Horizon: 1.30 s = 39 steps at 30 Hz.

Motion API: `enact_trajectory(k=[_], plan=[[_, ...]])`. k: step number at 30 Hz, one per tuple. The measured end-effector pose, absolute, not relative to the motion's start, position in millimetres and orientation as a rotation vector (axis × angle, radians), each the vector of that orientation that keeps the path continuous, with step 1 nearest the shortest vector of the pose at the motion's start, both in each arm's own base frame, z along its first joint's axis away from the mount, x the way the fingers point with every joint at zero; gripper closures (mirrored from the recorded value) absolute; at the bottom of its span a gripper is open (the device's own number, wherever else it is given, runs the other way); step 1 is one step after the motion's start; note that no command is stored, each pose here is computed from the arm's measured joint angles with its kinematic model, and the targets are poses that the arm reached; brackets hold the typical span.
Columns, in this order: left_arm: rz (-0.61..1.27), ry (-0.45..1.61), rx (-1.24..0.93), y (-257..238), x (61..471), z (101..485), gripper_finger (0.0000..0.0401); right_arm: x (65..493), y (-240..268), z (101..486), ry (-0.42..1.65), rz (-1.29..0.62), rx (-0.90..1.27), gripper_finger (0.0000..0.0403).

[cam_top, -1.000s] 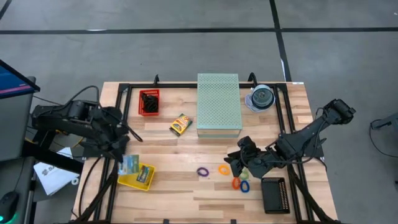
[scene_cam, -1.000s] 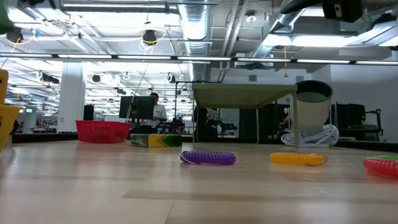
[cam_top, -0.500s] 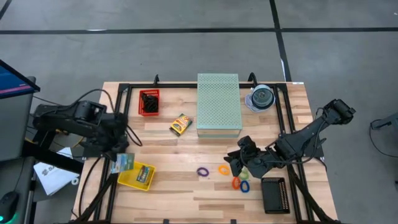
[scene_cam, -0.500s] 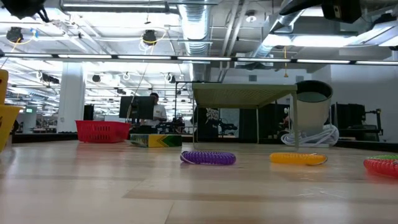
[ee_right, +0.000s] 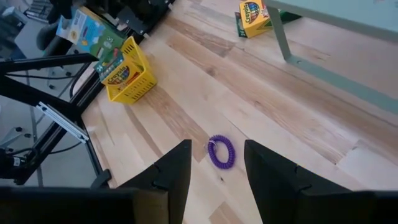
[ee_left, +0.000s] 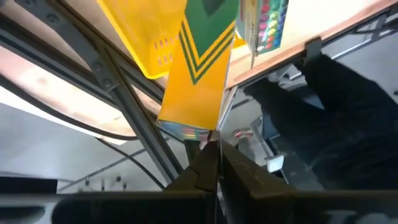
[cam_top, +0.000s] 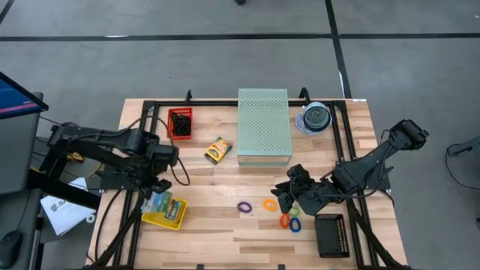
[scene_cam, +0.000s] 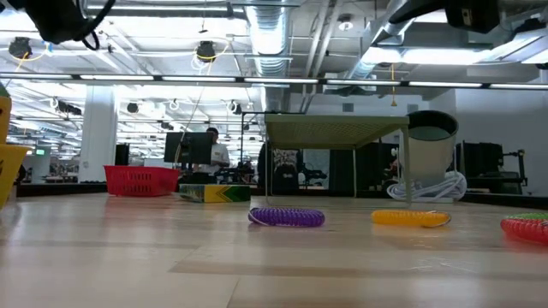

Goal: Pick & Place Office Desk Supplies
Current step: Put the crayon box into the yellow bin

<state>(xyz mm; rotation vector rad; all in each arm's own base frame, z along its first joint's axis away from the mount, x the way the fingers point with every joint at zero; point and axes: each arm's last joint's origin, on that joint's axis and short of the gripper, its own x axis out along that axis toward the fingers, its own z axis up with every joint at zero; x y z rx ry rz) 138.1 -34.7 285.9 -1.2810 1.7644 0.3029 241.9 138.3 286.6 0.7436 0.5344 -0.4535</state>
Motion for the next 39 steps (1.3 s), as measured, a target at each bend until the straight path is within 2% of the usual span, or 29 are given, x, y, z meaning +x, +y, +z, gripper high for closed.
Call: enact_trajectory(k=[18,39], plan=[[0.27,1.873,-1.297,-41.9,186.5,254.2,0.0401,237.6,144.7,286.2,0.558,-0.412,0.668,0.0257],[0.3,1.994,-1.322,-34.3,213.7,220.9,0.0401,234.9,149.9,286.7,0.57,-0.37,0.606,0.0257]])
